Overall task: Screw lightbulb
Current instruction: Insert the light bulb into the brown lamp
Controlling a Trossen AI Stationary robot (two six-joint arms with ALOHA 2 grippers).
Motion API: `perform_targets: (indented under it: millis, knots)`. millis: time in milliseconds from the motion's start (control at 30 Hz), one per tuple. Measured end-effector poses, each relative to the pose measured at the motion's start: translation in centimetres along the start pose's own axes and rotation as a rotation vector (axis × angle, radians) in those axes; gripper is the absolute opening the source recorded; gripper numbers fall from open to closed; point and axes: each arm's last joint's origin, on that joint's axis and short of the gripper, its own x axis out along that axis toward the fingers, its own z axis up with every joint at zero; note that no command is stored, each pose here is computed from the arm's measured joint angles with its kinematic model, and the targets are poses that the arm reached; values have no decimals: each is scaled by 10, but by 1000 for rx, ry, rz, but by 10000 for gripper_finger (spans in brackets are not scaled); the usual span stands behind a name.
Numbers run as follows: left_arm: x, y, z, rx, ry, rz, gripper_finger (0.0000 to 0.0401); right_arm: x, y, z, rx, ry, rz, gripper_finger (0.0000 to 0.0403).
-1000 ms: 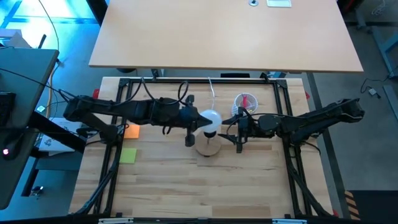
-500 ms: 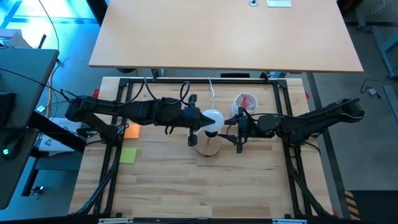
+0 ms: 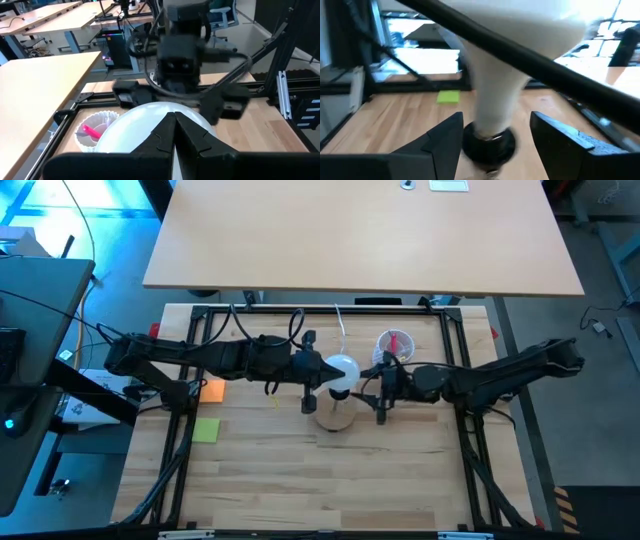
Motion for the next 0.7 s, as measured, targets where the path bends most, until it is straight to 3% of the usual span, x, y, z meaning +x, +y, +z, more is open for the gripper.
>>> perform_targets:
  millis: [100, 267, 433, 700]
  knots:
    - [0, 0, 0, 0, -1, 0, 1, -6, -2, 6, 7, -21, -8, 226]
    - [0, 0, 0, 4, -5, 1, 0, -3, -5, 4, 38, -11, 114, 226]
    - [0, 0, 1, 5, -6, 1, 0, 12, -15, -5, 71, 11, 67, 226]
    - [0, 0, 1, 6, -4, 3, 0, 35, -25, -10, 107, -89, 232, 226]
